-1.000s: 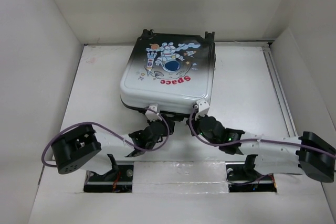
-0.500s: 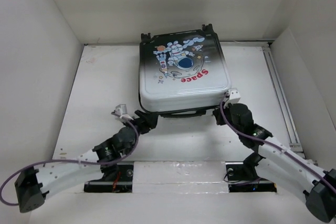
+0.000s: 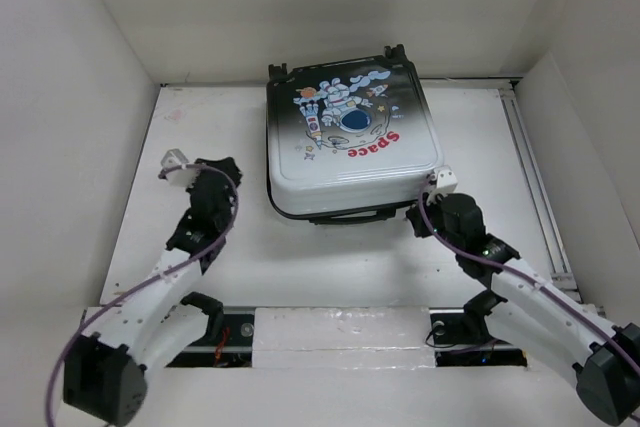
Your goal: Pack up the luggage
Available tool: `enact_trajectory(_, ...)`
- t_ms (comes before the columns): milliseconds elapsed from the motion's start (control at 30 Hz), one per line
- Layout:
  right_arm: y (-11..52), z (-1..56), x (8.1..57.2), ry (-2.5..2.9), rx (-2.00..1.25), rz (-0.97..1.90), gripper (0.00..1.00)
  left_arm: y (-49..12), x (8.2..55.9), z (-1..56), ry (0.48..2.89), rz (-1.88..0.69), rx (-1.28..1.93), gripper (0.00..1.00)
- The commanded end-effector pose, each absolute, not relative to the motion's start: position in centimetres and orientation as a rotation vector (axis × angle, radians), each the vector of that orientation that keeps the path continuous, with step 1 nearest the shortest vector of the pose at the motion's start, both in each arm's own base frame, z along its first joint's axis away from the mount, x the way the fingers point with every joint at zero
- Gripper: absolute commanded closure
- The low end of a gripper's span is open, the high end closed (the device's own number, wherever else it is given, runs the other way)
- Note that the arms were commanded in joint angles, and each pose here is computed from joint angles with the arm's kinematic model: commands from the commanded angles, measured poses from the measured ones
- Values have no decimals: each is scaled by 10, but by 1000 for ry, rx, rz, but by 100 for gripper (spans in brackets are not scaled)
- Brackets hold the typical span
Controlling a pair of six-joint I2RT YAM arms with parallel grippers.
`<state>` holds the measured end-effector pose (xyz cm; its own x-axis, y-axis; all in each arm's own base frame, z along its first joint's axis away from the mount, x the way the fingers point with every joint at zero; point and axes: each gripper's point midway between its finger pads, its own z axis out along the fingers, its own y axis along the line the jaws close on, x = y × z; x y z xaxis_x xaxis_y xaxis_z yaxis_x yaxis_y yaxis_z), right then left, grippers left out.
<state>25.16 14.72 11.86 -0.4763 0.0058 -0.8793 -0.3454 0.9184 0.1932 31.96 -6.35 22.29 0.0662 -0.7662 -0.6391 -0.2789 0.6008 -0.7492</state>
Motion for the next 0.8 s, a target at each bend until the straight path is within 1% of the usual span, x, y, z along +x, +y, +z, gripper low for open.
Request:
enact_trajectory(0, 164, 160, 257, 1891, -269, 506, 100, -57, 343, 232, 1518, -721, -816, 90)
enact_trajectory(33, 166, 155, 255, 1900, -279, 509, 100, -53, 349, 223, 1550, -716, -828, 90)
enact_trajectory(67, 166, 155, 255, 1900, -279, 509, 100, -51, 360, 229, 1568, -724, -829, 92)
enact_trajectory(100, 169, 151, 253, 1914, -294, 512, 100, -61, 371, 203, 1674, -726, -820, 94)
enact_trajectory(133, 173, 155, 254, 1903, -301, 522, 100, -68, 376, 193, 1705, -760, -812, 95)
enact_trajectory(200, 180, 147, 251, 1934, -317, 533, 100, -99, 379, 169, 1768, -853, -768, 95)
enact_trajectory(267, 190, 151, 248, 1919, -345, 543, 100, -114, 383, 169, 1751, -903, -742, 95)
enact_trajectory(333, 198, 153, 244, 1916, -356, 554, 100, -137, 378, 156, 1796, -922, -708, 95)
enact_trajectory(433, 215, 153, 238, 1919, -382, 587, 100, -151, 371, 148, 1802, -911, -692, 95)
enact_trajectory(467, 224, 159, 234, 1904, -389, 611, 100, -157, 368, 148, 1802, -948, -692, 96)
enact_trajectory(600, 257, 169, 228, 1874, -424, 664, 100, -167, 353, 136, 1811, -1014, -720, 96)
enact_trajectory(667, 273, 163, 227, 1888, -454, 657, 100, -176, 343, 131, 1823, -1029, -722, 98)
enact_trajectory(733, 297, 177, 224, 1853, -486, 706, 100, -180, 341, 134, 1815, -1031, -713, 98)
enact_trajectory(767, 308, 168, 222, 1873, -515, 705, 100, -180, 339, 131, 1822, -1031, -725, 98)
